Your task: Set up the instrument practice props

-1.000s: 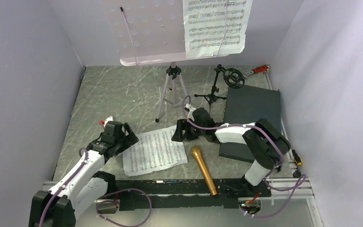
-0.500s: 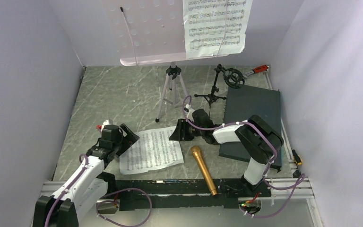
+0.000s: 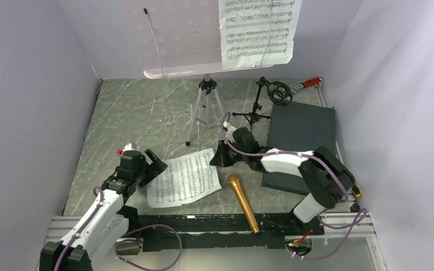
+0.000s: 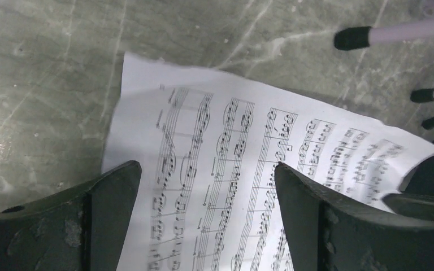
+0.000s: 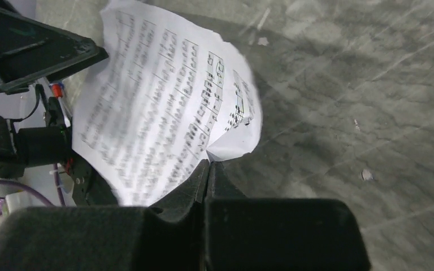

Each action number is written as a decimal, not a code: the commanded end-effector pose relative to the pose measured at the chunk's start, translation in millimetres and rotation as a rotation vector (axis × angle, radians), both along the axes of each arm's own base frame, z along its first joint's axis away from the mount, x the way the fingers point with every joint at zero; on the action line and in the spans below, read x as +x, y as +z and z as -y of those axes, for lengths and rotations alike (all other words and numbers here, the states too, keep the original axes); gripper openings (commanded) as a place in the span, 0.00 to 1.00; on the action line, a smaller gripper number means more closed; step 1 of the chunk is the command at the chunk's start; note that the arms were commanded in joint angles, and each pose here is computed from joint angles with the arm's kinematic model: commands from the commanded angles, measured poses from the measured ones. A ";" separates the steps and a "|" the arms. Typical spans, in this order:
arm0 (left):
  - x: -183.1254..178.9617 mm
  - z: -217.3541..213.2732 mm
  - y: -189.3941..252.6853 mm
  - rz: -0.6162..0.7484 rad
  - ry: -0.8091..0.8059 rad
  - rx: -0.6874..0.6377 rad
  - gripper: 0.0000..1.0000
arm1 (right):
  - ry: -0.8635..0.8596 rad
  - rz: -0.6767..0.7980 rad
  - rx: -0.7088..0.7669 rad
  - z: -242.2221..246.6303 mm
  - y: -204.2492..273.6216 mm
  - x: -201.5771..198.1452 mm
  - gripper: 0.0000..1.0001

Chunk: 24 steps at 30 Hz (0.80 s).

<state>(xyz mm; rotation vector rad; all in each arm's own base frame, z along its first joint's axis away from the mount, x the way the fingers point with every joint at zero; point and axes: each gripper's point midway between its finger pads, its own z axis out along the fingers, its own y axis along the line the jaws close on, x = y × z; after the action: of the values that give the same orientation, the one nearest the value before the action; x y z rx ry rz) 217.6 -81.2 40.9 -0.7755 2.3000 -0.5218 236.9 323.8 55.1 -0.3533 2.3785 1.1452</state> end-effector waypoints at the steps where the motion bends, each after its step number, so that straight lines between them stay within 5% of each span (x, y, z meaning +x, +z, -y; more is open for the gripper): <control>1: 9.6 9.8 42.9 0.129 -0.125 0.018 0.94 | 0.054 0.227 -0.063 12.5 56.7 10.3 0.00; 11: 19.6 58.5 184.7 0.520 -0.609 0.062 0.94 | 0.309 0.447 -0.040 39.0 181.9 -41.1 0.00; 17: -14.6 90.4 257.4 0.672 -0.942 0.002 0.94 | 0.477 0.480 0.074 44.6 231.9 -85.6 0.00; 24: -59.4 112.8 293.7 0.832 -1.217 -0.134 0.94 | 0.562 0.495 0.153 42.1 273.6 -103.3 0.00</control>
<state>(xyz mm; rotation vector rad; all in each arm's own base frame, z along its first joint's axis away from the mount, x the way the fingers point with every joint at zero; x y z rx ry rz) 199.5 -176.4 314.0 0.5337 1.8150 -1.0284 152.0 281.0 299.4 -1.0717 1.8630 1.1912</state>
